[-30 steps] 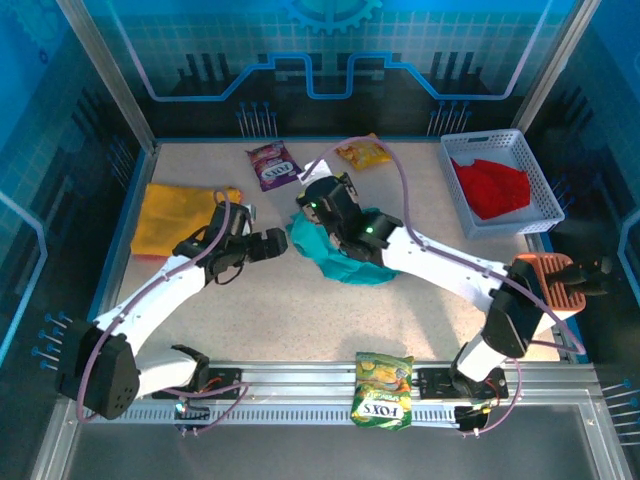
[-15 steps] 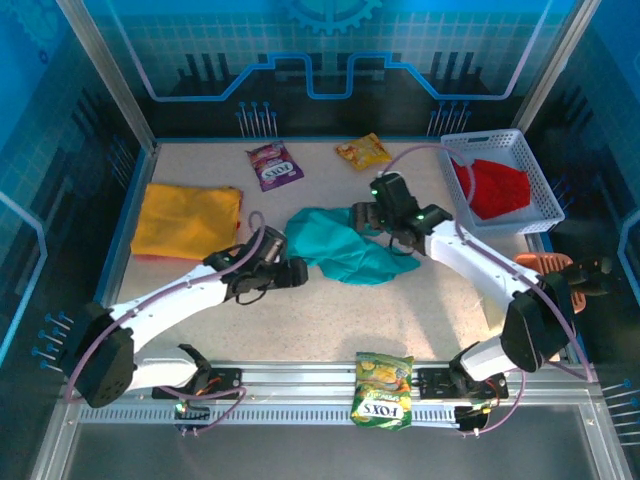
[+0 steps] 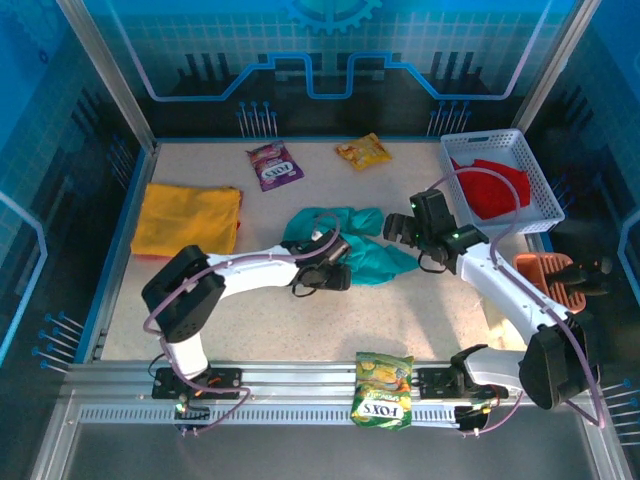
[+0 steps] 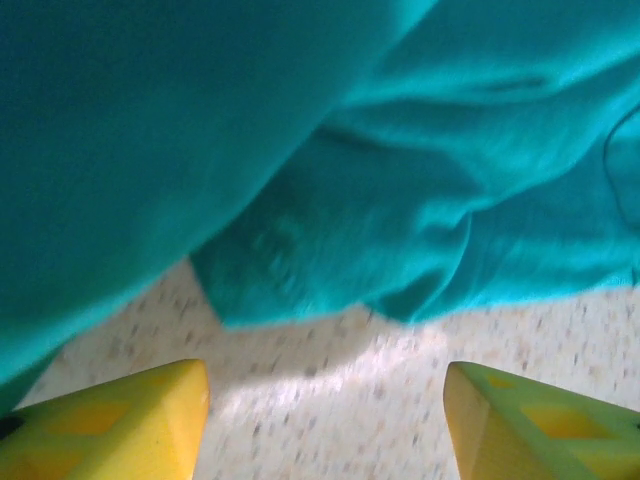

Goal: Fold and stack the t-shirts

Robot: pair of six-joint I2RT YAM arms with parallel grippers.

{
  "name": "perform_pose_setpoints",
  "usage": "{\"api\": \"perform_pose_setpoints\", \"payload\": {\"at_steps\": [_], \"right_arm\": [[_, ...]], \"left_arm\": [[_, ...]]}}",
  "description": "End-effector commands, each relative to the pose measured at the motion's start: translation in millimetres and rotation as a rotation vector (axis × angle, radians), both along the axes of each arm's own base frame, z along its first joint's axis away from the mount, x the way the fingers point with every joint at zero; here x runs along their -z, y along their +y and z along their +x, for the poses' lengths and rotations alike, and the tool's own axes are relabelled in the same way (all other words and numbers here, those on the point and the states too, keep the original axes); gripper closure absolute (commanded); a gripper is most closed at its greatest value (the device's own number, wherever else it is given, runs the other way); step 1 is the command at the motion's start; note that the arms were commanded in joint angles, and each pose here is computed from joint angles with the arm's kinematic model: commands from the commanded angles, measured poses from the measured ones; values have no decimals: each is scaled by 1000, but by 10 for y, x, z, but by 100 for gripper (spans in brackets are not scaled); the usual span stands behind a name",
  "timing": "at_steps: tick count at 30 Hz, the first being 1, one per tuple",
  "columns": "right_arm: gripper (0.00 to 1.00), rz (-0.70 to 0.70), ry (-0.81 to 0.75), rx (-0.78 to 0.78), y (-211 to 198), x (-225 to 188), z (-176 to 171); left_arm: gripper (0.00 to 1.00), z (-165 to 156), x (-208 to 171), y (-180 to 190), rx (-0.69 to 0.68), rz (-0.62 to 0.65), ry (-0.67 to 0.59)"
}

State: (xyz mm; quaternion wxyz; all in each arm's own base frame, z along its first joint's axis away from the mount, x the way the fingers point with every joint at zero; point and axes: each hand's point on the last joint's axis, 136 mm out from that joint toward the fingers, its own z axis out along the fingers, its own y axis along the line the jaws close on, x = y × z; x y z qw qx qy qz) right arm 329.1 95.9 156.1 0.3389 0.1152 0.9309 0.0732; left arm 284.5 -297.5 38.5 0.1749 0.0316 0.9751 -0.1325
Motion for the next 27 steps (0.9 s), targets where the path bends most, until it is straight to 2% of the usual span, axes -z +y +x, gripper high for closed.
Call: {"api": "perform_pose_setpoints", "payload": {"at_steps": [1,7,9,15,16,18,21,24,27], "right_arm": [[0,22,21,24,-72,34,-76],[0,-5,40,48,-210,148,-127],[0,-28,70,58,-255,232,-145],[0,-25,125,33,-192,410,-95],[0,-21,128,23,-168,436,-75],[0,-4,122,-7,-82,436,19],[2,81,81,-183,306,429,215],[1,47,98,-245,487,529,361],[1,81,118,-306,702,662,519]], "left_arm": [[37,163,11,-11,37,92,-49],[44,233,245,-25,58,163,-31],[51,227,314,18,54,183,-25],[97,158,204,247,45,240,-47],[100,134,153,291,52,251,-49],[100,51,28,385,72,260,-53],[100,-123,-157,560,99,257,-61],[100,-290,-338,763,113,254,-76],[100,-433,-433,990,95,255,-67]]}}
